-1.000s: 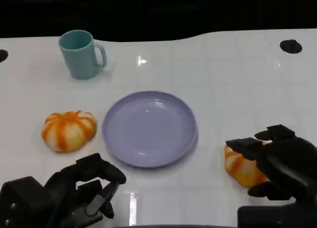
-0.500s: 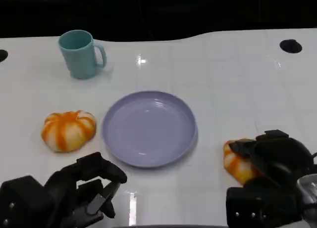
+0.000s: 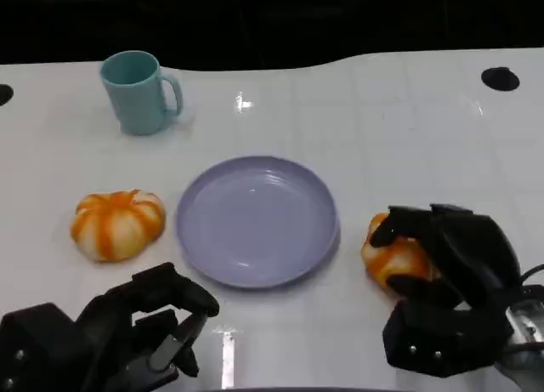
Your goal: Grasp the bread from the table and place it into the plate.
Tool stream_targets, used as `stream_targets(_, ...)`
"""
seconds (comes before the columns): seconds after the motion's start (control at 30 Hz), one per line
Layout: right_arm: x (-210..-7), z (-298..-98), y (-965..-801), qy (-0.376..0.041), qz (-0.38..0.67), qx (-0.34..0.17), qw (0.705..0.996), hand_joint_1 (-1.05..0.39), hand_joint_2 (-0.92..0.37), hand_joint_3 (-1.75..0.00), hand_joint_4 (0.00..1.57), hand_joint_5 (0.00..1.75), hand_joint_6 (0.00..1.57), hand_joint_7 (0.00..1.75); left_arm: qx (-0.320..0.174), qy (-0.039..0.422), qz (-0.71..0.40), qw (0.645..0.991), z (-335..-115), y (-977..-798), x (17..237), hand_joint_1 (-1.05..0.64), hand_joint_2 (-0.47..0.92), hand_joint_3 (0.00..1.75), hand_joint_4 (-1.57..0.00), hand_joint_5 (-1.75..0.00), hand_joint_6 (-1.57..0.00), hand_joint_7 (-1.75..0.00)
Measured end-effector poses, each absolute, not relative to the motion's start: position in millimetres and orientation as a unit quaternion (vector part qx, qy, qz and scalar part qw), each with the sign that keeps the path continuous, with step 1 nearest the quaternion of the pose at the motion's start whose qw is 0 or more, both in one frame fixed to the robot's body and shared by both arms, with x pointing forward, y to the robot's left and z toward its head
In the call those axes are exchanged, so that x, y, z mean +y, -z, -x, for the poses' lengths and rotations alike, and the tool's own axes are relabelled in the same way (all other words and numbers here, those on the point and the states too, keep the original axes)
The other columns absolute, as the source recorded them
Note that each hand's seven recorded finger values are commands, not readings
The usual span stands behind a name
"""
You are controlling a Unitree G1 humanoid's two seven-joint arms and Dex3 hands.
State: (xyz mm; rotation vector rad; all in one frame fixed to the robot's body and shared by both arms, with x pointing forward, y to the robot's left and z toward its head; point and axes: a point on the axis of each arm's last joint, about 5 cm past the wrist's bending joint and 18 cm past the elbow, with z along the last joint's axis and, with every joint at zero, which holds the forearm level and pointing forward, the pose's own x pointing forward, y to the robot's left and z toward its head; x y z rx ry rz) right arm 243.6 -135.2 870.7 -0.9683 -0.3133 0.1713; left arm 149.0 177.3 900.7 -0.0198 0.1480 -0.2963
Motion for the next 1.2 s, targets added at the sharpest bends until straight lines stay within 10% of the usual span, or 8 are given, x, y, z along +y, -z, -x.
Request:
stream_targets(0.53, -114.7, -261.7, -903.1, -0.083, 0.353, -0.222, 0.905, -0.03, -0.32, -1.37, 0.93, 1.75, 0.68, 1.74, 0.079, 0.145, 0.003, 0.986, -149.9, -900.6, 173.1, -0.39, 0.9, 0.53, -0.68, -1.75, -0.65, -1.32)
stream_targets(1.2, -63.0, -277.0, -931.0, -0.189, 0.286, -0.25, 0.905, -0.06, -0.26, -1.47, 0.92, 1.75, 0.71, 1.74, 0.08, 0.145, 0.007, 0.986, -151.1, -899.7, 169.6, -0.38, 0.89, 0.55, -0.67, -1.75, -0.64, -1.35)
